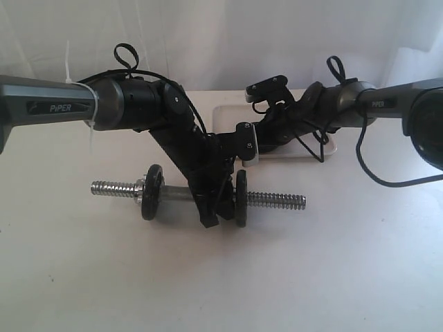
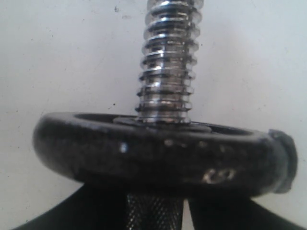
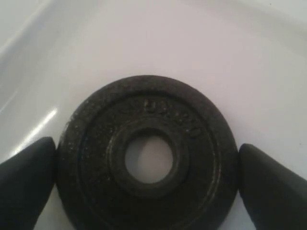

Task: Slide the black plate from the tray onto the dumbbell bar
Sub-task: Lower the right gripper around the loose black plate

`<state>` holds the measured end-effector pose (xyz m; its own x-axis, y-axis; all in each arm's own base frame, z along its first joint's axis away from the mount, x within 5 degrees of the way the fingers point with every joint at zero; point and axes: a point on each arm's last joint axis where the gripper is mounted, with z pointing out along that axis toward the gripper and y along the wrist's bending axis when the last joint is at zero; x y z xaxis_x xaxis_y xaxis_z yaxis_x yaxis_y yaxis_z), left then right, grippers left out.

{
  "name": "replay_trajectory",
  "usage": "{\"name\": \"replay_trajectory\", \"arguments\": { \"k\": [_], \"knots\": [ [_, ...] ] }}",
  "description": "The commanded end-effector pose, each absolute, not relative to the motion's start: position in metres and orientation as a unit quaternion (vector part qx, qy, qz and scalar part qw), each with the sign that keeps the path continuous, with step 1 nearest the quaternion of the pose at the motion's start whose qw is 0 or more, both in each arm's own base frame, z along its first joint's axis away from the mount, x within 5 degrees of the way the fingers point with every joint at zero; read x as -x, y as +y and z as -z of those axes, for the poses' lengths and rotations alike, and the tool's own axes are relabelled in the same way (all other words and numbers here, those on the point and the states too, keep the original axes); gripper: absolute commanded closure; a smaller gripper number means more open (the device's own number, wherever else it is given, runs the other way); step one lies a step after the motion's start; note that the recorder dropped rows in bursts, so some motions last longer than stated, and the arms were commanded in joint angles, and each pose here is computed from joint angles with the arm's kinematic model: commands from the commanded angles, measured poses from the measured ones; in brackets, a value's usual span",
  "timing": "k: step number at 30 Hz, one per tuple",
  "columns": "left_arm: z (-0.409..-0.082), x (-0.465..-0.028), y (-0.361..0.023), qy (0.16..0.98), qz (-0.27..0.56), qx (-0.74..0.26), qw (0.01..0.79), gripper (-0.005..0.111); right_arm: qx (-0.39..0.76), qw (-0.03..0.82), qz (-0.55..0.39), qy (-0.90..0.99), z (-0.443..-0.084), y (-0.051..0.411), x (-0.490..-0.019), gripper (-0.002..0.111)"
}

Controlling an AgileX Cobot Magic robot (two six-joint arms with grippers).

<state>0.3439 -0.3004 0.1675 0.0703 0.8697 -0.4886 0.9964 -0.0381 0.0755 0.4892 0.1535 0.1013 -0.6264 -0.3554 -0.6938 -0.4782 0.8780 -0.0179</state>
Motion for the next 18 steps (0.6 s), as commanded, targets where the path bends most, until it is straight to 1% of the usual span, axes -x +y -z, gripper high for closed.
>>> {"name": "replay_trajectory", "arguments": {
  "k": [1, 2, 3, 9, 18],
  "knots": [
    [-0.169, -0.338, -0.302, 0.668, 0.178, -0.697, 0.189, 0.107, 0.253, 0.327, -0.087, 0.906, -0.088, 0.153, -0.483, 0.085],
    [-0.169, -0.338, -0.302, 0.668, 0.178, -0.697, 0.189, 0.107, 0.263, 0.326, -0.081, 0.904, -0.088, 0.153, -0.483, 0.099],
    [-0.169, -0.338, -0.302, 0.668, 0.178, -0.697, 0.189, 0.107, 0.275, 0.328, -0.072, 0.901, -0.088, 0.152, -0.483, 0.108],
    [-0.17, -0.338, -0.303, 0.67, 0.182, -0.694, 0.19, 0.107, 0.272, 0.335, -0.065, 0.9, -0.088, 0.151, -0.484, 0.108],
    [-0.172, -0.339, -0.306, 0.677, 0.191, -0.681, 0.206, 0.107, 0.268, 0.354, -0.061, 0.894, -0.099, 0.151, -0.487, 0.108]
  ]
}}
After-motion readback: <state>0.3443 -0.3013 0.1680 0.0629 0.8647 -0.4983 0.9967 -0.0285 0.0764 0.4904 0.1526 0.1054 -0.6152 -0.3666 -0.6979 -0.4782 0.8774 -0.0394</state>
